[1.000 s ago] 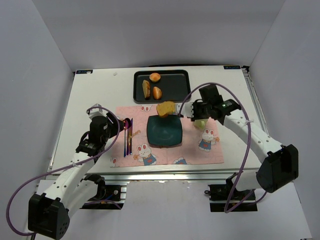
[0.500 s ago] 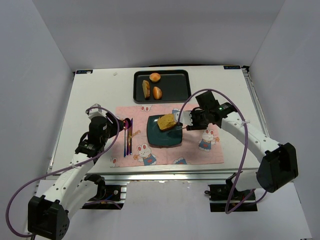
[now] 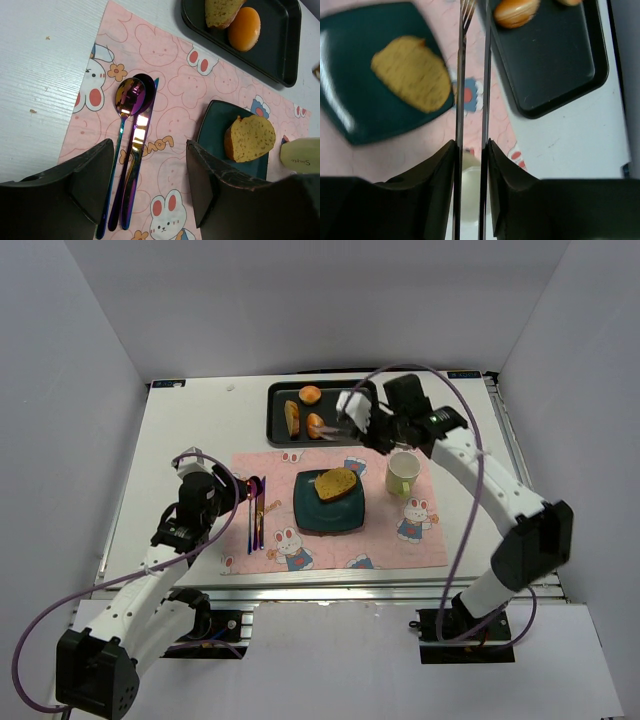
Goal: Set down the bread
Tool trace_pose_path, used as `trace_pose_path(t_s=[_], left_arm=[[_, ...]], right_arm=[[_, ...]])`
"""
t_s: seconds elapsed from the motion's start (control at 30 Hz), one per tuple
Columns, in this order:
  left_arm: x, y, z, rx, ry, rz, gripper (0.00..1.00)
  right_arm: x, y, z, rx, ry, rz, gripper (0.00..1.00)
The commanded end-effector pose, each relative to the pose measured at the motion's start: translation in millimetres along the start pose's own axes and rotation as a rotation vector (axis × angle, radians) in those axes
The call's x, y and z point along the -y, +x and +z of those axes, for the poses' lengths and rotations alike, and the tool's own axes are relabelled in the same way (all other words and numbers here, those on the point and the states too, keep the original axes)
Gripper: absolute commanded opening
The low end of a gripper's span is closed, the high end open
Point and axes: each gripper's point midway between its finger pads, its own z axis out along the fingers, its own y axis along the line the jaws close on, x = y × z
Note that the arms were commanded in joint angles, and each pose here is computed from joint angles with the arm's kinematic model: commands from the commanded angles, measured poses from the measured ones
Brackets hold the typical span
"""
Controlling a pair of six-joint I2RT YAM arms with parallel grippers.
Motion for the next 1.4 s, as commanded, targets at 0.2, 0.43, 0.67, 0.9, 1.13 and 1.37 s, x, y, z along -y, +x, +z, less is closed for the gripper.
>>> trace_pose_path(t_s=[0.2,0.43,0.67,0.9,1.13,1.37], left_arm=[[15.1,-25.0,-4.2,0.058,0.031,-0.012,0.69],[15.7,-26.5,-5.0,0.067,0.034,-0.031,0.69],[18.4,-26.1,0.3,0.052,0.031,-0.025,0.69],[17.7,-25.2,1.8,0.046,0.024,-0.023,0.69],[15.4,-24.2,1.1,0.044,0.015,-0.024,0.69],[16.3,-25.6,-0.2,0.043,0.014,-0.026,0.69]], right_arm=[[83.3,-14.3,72.6,0.07,0.232,0.801,0.44],[79.9,-27.9,96.4,0.131,0.096,0.959,0.55],[73.8,-10.2,121.1,0.091,0.083,1.032,0.56],[67.3,6.1,140.0,0.047,0.076,1.066,0.55],[65.2,13.3,148.5,0.029,0.07,1.074,0.48],[54.3,9.1,143.0,0.053,-0.004,1.079,0.23]])
